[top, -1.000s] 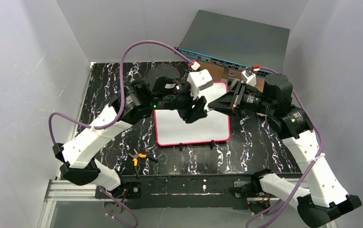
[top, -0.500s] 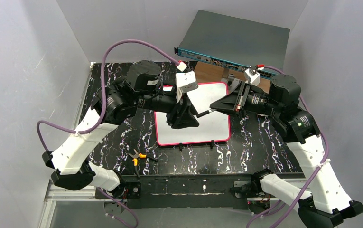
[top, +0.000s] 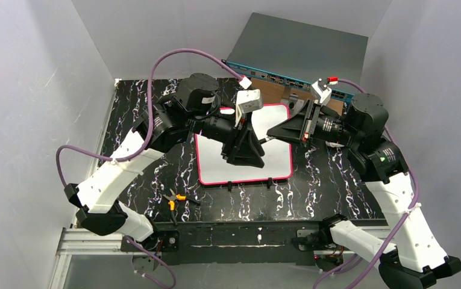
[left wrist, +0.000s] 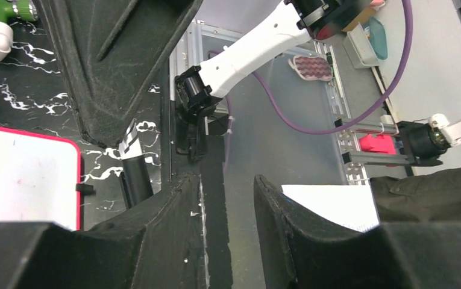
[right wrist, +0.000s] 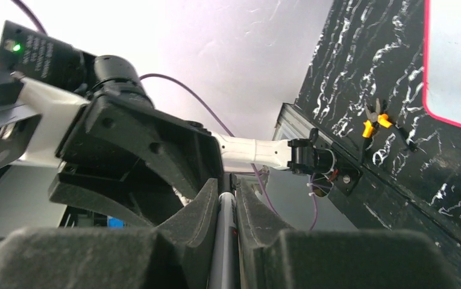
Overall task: Write a sentence on the whiteboard
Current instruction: Open the pen cap from the whiteboard marker.
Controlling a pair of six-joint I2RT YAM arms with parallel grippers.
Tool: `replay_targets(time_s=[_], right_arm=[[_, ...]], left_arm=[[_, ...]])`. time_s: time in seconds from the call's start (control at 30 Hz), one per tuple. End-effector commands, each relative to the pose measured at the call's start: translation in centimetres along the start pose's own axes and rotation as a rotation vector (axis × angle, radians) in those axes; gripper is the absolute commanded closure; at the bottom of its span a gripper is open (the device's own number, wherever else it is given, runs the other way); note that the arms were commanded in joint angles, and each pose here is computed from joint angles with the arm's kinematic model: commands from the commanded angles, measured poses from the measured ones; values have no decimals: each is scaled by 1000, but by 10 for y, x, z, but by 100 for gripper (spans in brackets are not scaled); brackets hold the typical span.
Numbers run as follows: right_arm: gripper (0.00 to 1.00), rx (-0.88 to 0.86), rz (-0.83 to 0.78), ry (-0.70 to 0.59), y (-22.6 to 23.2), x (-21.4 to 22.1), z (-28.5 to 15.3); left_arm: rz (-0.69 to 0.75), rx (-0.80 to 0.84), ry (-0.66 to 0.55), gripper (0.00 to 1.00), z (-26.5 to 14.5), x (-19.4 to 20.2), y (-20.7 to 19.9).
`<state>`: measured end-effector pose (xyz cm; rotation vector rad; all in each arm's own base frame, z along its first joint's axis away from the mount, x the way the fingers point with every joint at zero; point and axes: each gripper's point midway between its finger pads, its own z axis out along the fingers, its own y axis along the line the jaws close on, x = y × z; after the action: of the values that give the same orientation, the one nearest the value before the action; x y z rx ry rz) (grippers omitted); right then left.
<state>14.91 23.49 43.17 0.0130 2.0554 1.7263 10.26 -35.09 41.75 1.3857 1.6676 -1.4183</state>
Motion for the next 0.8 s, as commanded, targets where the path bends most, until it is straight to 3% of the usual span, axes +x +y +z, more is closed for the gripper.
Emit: replay_targets(time_s=[0.0,0.1,0.37,0.53,0.77], right_arm=[[99,-169,-146,48,44,11,-14],[99,-180,-172,52,46,15,-18],[99,-113,-220,77,37,24,-25],[99,-135,-249,106,45,28,-29],[99,-180,-296,102,59,23,-28]], left_arm=[[-23,47,-12,59,0,-5,-9],[-22,38,-18,59,-3,-8,-10],[-6,-78,-87,44,-36,-29,-13],[-67,-113,-112,38,-44,-30,-1],[-121,58,-120,37,-32,-35,-15]])
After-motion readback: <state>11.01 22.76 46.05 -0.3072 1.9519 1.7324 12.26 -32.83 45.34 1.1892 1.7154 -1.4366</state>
